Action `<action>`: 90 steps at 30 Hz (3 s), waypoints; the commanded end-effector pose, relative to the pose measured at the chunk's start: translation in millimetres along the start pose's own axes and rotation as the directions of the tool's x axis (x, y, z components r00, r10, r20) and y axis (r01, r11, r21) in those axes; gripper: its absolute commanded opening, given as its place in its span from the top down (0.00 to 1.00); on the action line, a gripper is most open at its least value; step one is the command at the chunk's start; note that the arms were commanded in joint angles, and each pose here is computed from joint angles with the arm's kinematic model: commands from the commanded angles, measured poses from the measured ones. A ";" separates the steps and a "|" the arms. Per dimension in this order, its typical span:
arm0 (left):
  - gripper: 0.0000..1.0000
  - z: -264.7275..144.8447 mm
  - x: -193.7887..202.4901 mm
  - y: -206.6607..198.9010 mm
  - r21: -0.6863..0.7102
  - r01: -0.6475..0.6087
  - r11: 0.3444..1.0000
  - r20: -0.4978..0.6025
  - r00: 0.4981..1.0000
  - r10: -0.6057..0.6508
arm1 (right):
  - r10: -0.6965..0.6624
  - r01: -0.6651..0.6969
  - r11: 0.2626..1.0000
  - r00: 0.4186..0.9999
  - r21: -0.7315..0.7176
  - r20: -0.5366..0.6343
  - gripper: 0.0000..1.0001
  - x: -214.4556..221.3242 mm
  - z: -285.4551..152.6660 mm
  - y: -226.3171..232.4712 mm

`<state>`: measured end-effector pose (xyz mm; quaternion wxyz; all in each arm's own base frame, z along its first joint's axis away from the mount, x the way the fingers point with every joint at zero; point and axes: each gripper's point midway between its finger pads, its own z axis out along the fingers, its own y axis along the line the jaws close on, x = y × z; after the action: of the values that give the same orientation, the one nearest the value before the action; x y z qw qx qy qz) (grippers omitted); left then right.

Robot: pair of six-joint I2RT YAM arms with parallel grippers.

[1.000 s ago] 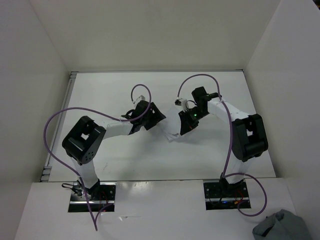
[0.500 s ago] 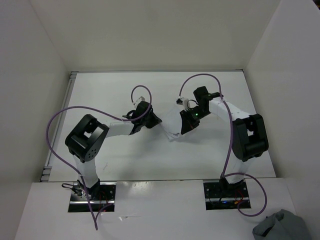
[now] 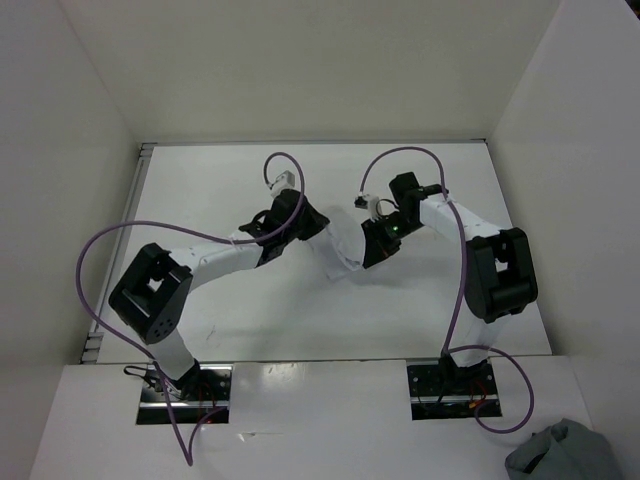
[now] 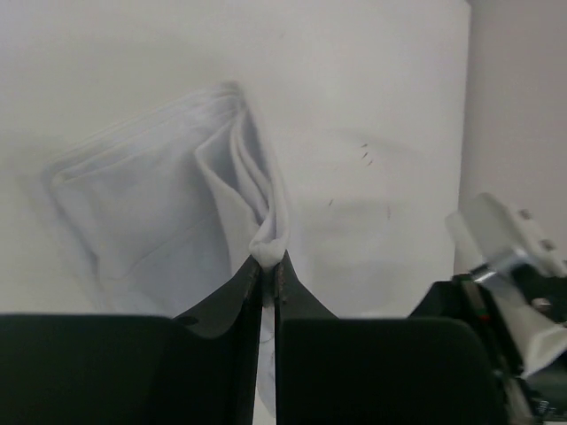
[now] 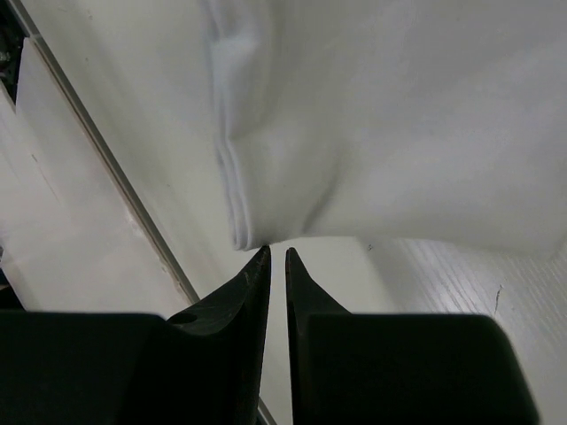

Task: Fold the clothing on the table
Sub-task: Fold the skirt

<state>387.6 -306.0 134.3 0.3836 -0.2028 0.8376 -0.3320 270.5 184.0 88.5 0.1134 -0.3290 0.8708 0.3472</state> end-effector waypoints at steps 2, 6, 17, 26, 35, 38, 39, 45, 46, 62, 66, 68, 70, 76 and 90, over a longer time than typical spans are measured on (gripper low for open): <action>0.98 -7.0 -33.6 -27.1 0.032 -0.064 0.997 0.100 0.993 0.061 | 0.020 -0.021 0.999 1.000 -0.043 -0.017 0.84 6.3 5.5 0.5; 0.98 3.5 -34.9 -25.8 0.025 -0.081 0.996 0.094 0.992 0.079 | 0.047 -0.049 0.998 0.998 -0.049 -0.037 0.84 12.3 10.3 -1.3; 0.98 8.9 -50.0 -39.2 0.041 -0.147 0.988 0.126 0.982 0.140 | -0.020 0.017 1.000 0.990 0.023 0.142 0.85 -13.4 -14.8 2.8; 0.95 24.4 -66.9 -76.7 0.113 -0.200 0.973 0.139 0.973 0.184 | -0.083 0.035 0.985 0.954 0.168 0.288 0.73 -34.8 -43.1 2.4; 0.94 48.0 -60.6 -58.0 0.081 -0.196 0.977 0.103 0.977 0.188 | -0.010 -0.051 0.977 0.959 0.209 0.283 0.52 -30.0 -42.4 -20.3; 0.94 50.7 -56.8 -55.5 0.081 -0.197 0.977 0.090 0.978 0.190 | -0.075 -0.046 0.943 0.935 0.330 0.346 0.32 -42.5 -58.5 -32.9; 0.94 50.8 -56.8 -55.1 0.080 -0.206 0.975 0.091 0.976 0.199 | -0.127 -0.028 0.926 0.915 0.376 0.383 0.26 -54.0 -66.1 -38.0; 0.94 53.2 -61.1 -52.4 0.067 -0.203 0.977 0.089 0.976 0.197 | -0.420 0.148 0.805 0.827 0.575 0.375 0.26 -73.9 -81.0 -59.5; 0.94 53.2 -61.1 -52.4 0.067 -0.203 0.977 0.089 0.976 0.197 | -0.444 0.157 0.784 0.817 0.601 0.367 0.26 -75.9 -83.2 -63.9; 0.94 53.8 -73.0 -47.6 0.062 -0.192 0.979 0.092 0.978 0.186 | -0.599 0.392 0.762 0.730 0.516 0.329 0.26 -89.0 -48.5 -12.0; 0.94 55.9 -70.4 -46.9 0.062 -0.193 0.979 0.080 0.979 0.188 | -0.614 0.425 0.747 0.737 0.512 0.283 0.26 -85.4 -32.8 -8.6; 0.94 55.9 -70.4 -47.0 0.062 -0.193 0.979 0.080 0.979 0.188 | -0.605 0.429 0.752 0.751 0.501 0.264 0.26 -84.0 -24.6 -10.8; 0.94 55.9 -70.4 -47.0 0.062 -0.193 0.979 0.080 0.979 0.188 | -0.592 0.427 0.758 0.768 0.494 0.244 0.26 -82.6 -15.0 -16.8; 0.94 55.8 -69.1 -45.0 0.055 -0.194 0.980 0.073 0.979 0.189 | -0.562 0.379 0.759 0.792 0.530 0.238 0.27 -92.9 -7.9 -33.0; 0.94 49.3 -72.9 -39.8 0.048 -0.199 0.979 0.078 0.978 0.195 | -0.543 0.305 0.745 0.794 0.594 0.274 1.00 -113.7 -18.0 -36.0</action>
<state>470.1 -310.7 155.1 0.4283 -0.1321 0.8427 -0.2984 358.1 195.0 89.4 0.4042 -0.4031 0.8097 0.1361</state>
